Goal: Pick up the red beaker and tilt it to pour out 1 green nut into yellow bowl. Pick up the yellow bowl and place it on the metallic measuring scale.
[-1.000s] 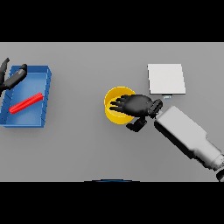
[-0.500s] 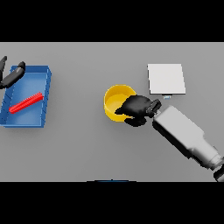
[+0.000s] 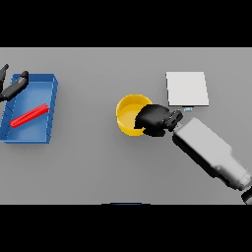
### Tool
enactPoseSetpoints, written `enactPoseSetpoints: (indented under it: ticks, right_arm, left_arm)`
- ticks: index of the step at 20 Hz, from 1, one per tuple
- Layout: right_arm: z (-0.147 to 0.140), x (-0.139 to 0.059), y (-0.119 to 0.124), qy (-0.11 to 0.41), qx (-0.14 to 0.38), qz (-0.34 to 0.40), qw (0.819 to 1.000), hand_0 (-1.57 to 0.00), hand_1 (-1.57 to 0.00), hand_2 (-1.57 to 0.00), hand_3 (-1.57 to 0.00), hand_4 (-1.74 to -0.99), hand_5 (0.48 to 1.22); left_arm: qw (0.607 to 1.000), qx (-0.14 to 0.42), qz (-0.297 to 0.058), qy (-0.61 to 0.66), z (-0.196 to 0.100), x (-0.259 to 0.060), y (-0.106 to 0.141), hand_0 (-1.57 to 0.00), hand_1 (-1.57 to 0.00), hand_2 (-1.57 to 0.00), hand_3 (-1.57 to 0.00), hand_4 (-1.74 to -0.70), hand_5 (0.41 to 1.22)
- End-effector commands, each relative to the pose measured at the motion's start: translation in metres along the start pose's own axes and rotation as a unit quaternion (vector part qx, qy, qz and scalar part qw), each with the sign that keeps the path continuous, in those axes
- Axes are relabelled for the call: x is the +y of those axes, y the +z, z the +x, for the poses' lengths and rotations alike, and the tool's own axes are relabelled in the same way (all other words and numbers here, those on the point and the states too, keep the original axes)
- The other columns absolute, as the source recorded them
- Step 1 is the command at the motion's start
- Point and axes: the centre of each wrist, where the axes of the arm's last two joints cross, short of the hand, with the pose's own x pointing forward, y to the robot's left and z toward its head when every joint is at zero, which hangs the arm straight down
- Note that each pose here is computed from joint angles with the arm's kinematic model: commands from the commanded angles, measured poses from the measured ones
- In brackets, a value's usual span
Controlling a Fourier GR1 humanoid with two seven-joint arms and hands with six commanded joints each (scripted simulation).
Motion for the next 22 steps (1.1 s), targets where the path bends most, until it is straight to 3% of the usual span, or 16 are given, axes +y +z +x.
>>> enactPoseSetpoints:
  ticks: [1, 5, 11, 17, 22]
  right_arm:
    - [-0.001, 0.002, 0.003, -0.004, -0.001, 0.0, 1.0, -1.51, -1.51, -1.31, -1.29, -1.72, 1.206]
    - [-0.006, -0.01, 0.014, -0.019, 0.007, -0.013, 1.0, -1.55, -1.55, -1.34, -1.33, -1.732, 1.215]
    - [-0.019, -0.038, 0.048, -0.02, 0.036, -0.045, 0.998, -1.56, -1.56, -1.43, -1.19, -1.739, 1.219]
    - [-0.018, -0.04, 0.061, -0.018, 0.075, -0.07, 0.995, -1.56, -1.57, -1.53, -1.16, -1.74, 1.22]
    - [-0.047, -0.044, 0.07, -0.021, 0.126, -0.099, 0.987, -1.57, -1.57, -1.54, -1.15, -1.741, 1.221]
  left_arm:
    - [1.0, 0.004, -0.001, 0.0, -0.001, -0.002, -0.001, 0.0, 0.0, 0.0, 0.0, -0.72, 0.693]
    - [1.0, 0.011, 0.0, 0.005, -0.003, -0.003, -0.001, 0.0, 0.0, 0.0, 0.0, -0.72, 0.696]
    - [1.0, 0.001, -0.004, -0.004, 0.0, -0.002, 0.001, 0.0, 0.0, 0.0, 0.0, -0.72, 0.686]
    - [1.0, 0.004, 0.002, 0.0, 0.003, -0.001, 0.001, 0.0, 0.0, 0.0, 0.0, -0.72, 0.694]
    - [1.0, 0.005, 0.002, 0.004, 0.002, -0.001, 0.003, 0.0, 0.0, 0.0, 0.0, -0.73, 0.719]
